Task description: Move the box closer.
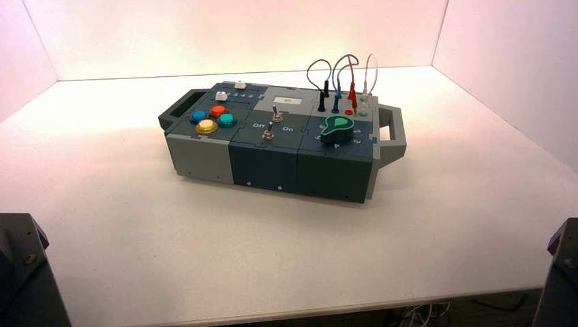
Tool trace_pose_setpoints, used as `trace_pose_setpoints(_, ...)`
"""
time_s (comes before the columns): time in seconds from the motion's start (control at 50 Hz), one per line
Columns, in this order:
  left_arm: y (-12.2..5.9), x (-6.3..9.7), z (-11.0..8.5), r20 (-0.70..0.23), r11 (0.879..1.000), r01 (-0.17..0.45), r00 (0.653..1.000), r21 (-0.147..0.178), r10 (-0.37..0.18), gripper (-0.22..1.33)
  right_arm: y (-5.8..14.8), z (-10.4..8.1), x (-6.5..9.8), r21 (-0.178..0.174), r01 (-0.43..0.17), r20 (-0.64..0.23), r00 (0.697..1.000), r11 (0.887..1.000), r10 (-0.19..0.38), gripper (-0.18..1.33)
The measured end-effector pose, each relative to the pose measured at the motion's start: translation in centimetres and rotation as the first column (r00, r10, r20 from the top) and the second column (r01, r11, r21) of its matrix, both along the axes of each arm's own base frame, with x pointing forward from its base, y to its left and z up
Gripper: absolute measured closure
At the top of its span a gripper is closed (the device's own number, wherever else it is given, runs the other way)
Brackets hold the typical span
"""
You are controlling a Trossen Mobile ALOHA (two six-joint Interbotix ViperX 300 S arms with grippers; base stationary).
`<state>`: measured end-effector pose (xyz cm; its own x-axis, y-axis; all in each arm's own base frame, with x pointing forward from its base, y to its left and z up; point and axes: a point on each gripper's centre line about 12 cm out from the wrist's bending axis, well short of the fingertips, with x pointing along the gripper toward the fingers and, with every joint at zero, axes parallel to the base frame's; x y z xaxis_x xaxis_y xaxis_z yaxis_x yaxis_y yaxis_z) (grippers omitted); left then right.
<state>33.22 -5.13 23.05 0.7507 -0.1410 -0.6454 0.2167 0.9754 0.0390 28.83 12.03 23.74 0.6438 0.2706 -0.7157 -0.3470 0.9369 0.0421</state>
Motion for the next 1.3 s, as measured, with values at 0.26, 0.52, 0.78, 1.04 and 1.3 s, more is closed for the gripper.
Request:
trace_pose_setpoints(0.26,-2.0,6.6,-4.1,-0.105,0.999,0.032,0.994,0.019,-0.03,1.27,2.2,-2.9,4.8,-0.029,0.0,-0.093,0.996,1.0,-0.003,1.29)
trace_pose_setpoints(0.52,-5.8,11.9,-8.1,-0.165,0.994,0.106,0.981,0.034,-0.099,1.27,3.5,-6.1,8.1,-0.053,0.003,-0.163,0.987,0.999,-0.012,1.29)
trace_pose_setpoints(0.78,-8.3,14.8,-11.5,-0.247,0.987,0.156,0.959,0.041,-0.141,1.27,4.5,-9.1,10.8,-0.079,0.001,-0.221,0.975,0.997,-0.018,1.29)
trace_pose_setpoints(1.04,-9.7,16.0,-13.0,-0.273,0.982,0.183,0.948,0.045,-0.164,1.28,5.2,-11.7,12.5,-0.099,-0.002,-0.272,0.962,0.995,-0.025,1.29)
trace_pose_setpoints(1.3,-10.3,15.8,-15.2,-0.331,0.977,0.208,0.926,0.053,-0.179,1.28,5.4,-14.4,12.9,-0.121,-0.009,-0.319,0.947,0.993,-0.031,1.29)
